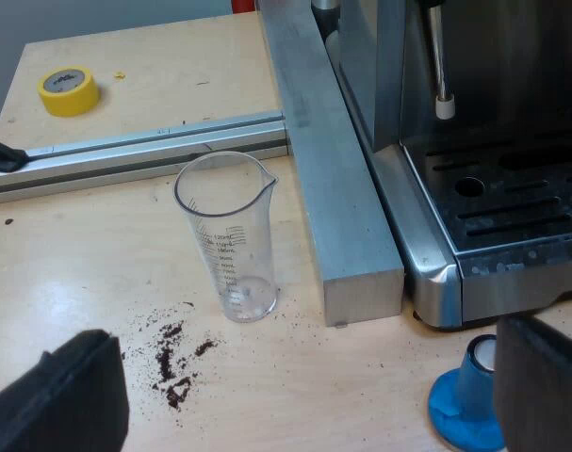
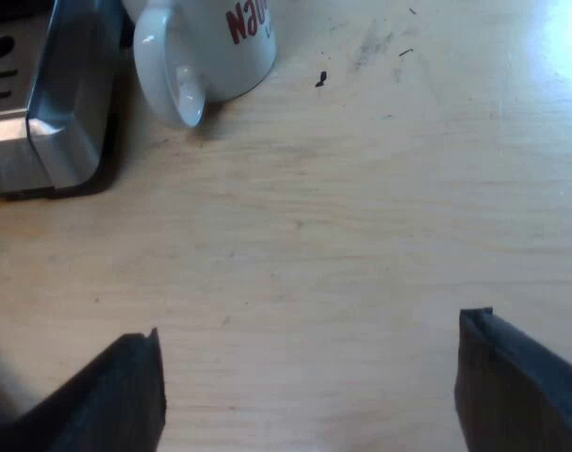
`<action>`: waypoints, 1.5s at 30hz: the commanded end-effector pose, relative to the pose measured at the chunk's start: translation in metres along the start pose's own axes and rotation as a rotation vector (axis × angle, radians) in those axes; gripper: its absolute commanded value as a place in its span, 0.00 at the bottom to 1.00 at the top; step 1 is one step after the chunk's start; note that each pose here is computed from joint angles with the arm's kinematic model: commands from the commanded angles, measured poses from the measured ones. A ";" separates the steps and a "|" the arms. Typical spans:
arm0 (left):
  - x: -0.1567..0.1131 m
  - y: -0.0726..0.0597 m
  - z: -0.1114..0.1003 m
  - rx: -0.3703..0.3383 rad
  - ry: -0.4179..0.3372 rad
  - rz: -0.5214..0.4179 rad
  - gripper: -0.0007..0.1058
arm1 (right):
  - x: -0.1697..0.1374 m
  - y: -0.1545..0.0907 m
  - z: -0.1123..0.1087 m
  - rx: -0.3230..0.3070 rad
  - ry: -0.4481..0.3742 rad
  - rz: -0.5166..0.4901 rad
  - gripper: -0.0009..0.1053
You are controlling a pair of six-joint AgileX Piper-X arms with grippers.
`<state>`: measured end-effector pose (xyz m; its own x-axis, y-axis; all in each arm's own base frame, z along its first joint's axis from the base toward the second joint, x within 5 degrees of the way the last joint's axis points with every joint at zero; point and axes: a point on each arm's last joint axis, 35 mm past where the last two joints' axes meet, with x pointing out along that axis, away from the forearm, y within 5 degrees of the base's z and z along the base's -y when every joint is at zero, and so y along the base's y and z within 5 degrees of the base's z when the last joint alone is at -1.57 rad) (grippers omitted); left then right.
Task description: Grind coffee beans and then tamp
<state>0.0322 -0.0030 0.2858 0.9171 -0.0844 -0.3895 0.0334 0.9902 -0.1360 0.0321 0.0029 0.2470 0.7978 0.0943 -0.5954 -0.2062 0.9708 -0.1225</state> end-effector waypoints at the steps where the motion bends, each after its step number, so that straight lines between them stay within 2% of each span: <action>1: 0.001 -0.001 0.002 0.007 0.002 -0.008 0.75 | -0.002 -0.002 0.002 0.038 0.000 -0.047 0.63; 8: 0.001 -0.001 0.002 0.007 0.002 -0.008 0.75 | -0.002 -0.002 0.003 0.035 -0.001 -0.052 0.63; 14: -0.006 -0.003 0.004 -0.002 0.023 -0.066 0.75 | -0.012 -0.001 0.008 0.016 -0.020 -0.039 0.63; 17: -0.020 -0.006 0.013 0.004 0.009 -0.097 0.75 | -0.021 -0.002 0.017 0.005 0.023 -0.027 0.63; 20: -0.031 -0.009 0.025 0.019 -0.015 -0.169 0.75 | -0.025 -0.003 0.024 -0.008 0.079 -0.001 0.63; 22: -0.030 -0.013 0.036 0.033 0.013 -0.243 0.75 | -0.024 -0.004 0.032 -0.025 0.147 0.042 0.63; 26: -0.026 -0.020 0.051 0.058 0.067 -0.347 0.75 | -0.024 -0.005 0.047 -0.052 0.224 0.098 0.63; 29: -0.018 -0.026 0.060 0.082 0.130 -0.428 0.75 | -0.018 -0.005 0.060 -0.081 0.293 0.147 0.63; 31: -0.007 -0.033 0.064 0.107 0.197 -0.490 0.75 | -0.013 -0.005 0.068 -0.103 0.332 0.179 0.63; 34: 0.006 -0.043 0.063 0.145 0.284 -0.575 0.75 | -0.003 -0.002 0.077 -0.134 0.384 0.218 0.63; 40: 0.025 -0.066 0.060 0.230 0.404 -0.705 0.75 | 0.017 0.006 0.087 -0.180 0.477 0.282 0.63; 45: 0.040 -0.089 0.056 0.292 0.465 -0.785 0.75 | 0.032 0.014 0.089 -0.222 0.553 0.322 0.63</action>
<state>0.0876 -0.0863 0.3305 0.3432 -0.6961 -0.6306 0.7160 0.6284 -0.3040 0.1056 0.0385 0.2945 0.2863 0.1865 -0.9398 -0.5447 0.8387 0.0005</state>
